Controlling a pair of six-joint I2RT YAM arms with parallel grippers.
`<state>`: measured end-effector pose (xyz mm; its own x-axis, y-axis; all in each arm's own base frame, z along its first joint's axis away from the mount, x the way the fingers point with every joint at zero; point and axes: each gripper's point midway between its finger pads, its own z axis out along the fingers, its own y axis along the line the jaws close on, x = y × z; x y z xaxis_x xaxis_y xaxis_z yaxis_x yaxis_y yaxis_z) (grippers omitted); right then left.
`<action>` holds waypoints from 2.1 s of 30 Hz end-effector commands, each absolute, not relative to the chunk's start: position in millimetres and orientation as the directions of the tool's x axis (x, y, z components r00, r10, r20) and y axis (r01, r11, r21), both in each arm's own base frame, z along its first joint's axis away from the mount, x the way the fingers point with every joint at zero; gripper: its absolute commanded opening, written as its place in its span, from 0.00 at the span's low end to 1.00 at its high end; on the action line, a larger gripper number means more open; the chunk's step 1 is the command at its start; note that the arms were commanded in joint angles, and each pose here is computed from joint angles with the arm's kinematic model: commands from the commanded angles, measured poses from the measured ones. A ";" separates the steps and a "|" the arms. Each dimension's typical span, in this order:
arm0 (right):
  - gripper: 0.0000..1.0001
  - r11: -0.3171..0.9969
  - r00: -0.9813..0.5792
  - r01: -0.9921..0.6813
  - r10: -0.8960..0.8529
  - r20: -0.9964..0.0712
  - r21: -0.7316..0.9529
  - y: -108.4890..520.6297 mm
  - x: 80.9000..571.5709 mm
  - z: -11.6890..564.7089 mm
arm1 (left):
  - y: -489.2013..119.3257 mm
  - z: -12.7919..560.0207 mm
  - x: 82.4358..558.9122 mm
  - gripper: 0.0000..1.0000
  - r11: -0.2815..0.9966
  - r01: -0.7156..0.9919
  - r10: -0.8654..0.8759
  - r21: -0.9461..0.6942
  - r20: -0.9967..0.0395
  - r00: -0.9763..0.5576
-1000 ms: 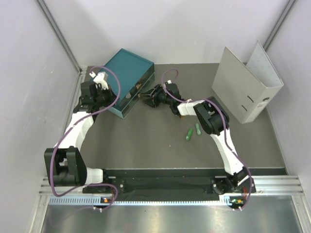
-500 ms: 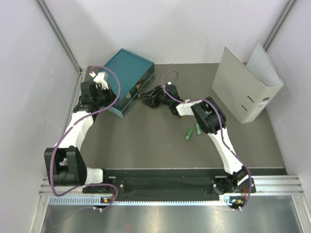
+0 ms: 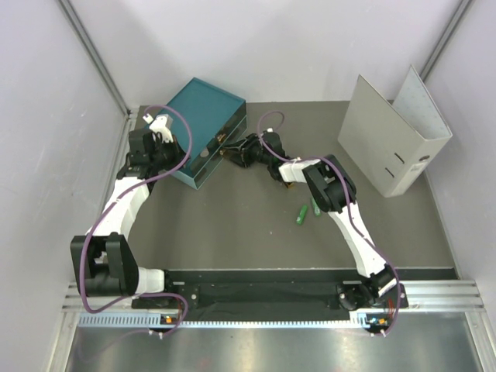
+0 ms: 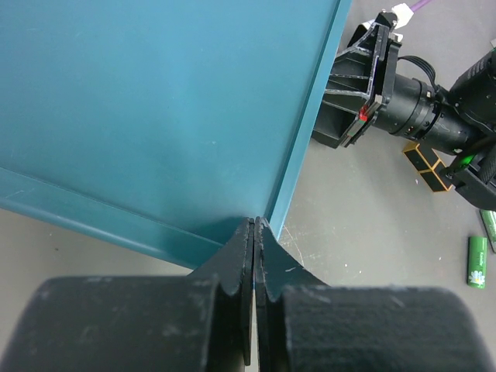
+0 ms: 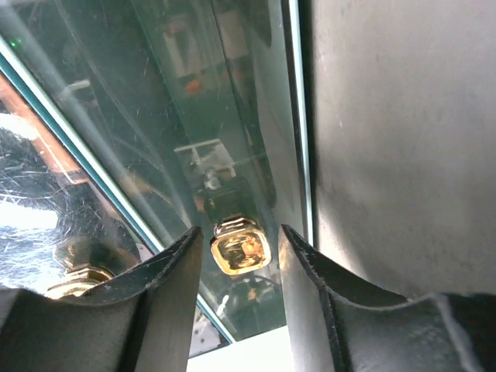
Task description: Organize the makeup
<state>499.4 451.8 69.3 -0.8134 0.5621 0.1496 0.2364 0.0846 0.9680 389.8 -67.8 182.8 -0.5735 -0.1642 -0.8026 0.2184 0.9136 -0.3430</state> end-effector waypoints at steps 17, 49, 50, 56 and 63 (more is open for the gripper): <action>0.19 0.083 -0.828 0.221 0.543 0.142 0.972 461.3 496.1 71.1 | -72.1 101.1 317.1 0.00 0.913 0.078 -0.144 -0.400 -0.496 -0.856; 0.15 0.172 -0.855 0.171 0.515 0.059 0.970 379.9 432.4 96.7 | -73.0 99.8 319.4 0.00 0.910 0.071 -0.160 -0.409 -0.505 -0.848; 0.15 0.177 -0.855 0.174 0.515 0.059 0.969 377.7 429.9 96.2 | -72.8 99.6 319.0 0.00 0.910 0.070 -0.161 -0.408 -0.505 -0.848; 0.27 0.229 -0.873 0.161 0.487 0.031 0.960 377.0 423.6 94.6 | -72.9 98.9 318.6 0.00 0.909 0.068 -0.166 -0.412 -0.505 -0.847; 0.45 0.304 -0.893 0.083 0.445 -0.064 0.949 376.1 424.2 121.4 | -72.9 99.8 321.5 0.00 0.909 0.070 -0.166 -0.411 -0.510 -0.844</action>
<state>428.2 368.6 64.9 -0.8549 0.5172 0.0402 0.2231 0.2965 0.9286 388.0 -68.7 181.9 -0.5860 -0.1754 -0.7911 0.2098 0.9101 -0.3573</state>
